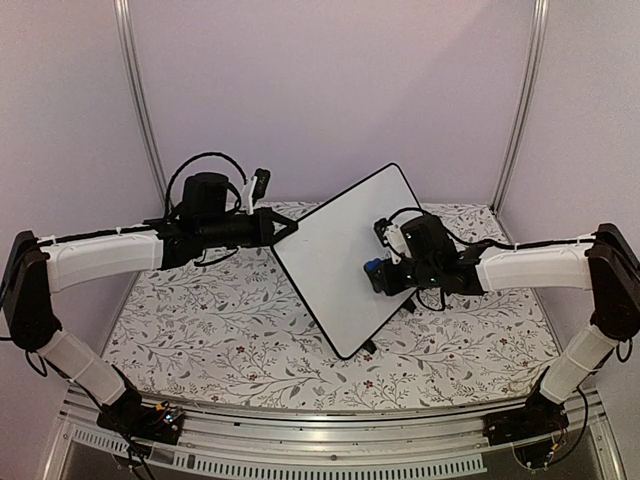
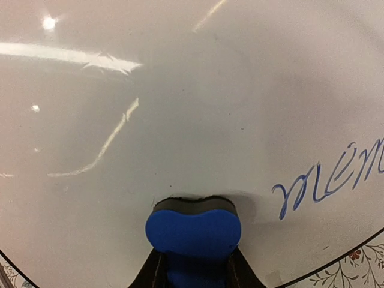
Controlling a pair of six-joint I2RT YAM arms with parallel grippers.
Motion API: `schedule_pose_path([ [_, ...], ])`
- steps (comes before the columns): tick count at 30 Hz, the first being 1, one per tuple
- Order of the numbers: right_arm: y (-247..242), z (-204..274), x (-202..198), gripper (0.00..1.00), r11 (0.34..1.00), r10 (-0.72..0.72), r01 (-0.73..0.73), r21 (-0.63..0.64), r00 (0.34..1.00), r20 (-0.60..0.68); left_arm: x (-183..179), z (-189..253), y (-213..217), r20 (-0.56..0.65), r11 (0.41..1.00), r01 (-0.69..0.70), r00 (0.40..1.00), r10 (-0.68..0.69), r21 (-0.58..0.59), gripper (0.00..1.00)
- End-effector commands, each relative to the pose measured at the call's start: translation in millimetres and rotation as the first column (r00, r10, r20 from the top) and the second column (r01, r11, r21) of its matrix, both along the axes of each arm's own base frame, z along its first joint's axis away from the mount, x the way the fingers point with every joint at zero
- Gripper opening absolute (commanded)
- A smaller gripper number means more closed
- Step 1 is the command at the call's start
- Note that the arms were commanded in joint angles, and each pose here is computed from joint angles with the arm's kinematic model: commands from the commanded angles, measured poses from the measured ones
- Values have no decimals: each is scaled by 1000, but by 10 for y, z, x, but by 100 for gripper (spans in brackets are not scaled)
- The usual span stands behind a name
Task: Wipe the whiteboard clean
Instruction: Erase the whiteboard at the center of the board.
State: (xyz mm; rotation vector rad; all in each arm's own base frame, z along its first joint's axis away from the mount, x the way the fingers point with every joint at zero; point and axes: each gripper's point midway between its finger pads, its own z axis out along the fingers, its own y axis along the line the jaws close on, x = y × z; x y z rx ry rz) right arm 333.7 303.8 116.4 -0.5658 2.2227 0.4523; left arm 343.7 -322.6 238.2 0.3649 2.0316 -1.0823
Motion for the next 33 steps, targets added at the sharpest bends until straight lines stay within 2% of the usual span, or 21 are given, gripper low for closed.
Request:
schedule_pose_path([
  [1, 10, 0, 153, 15, 1000, 2, -2, -14, 1000, 22, -180, 48, -73, 25, 997, 77, 997, -77, 4, 0],
  [11, -255, -508, -198, 15, 999, -12, 9, -36, 996, -90, -193, 52, -85, 23, 997, 82, 996, -82, 1, 0],
  [16, -353, -575, -304, 15, 999, -20, 16, -39, 994, -104, -197, 36, -92, 18, 996, 86, 996, -86, 0, 0],
  [21, -275, -424, -203, 15, 1000, -17, 16, -21, 997, -69, -190, 35, -86, 18, 997, 83, 996, -83, 1, 0],
  [29, -88, -46, 173, 15, 999, -34, 34, 5, 999, 12, -192, 46, -84, 20, 997, 82, 996, -82, 0, 0],
  [33, -88, -23, 238, 15, 999, -35, 35, 14, 999, 13, -203, 76, -80, 27, 997, 83, 996, -83, -3, 0],
])
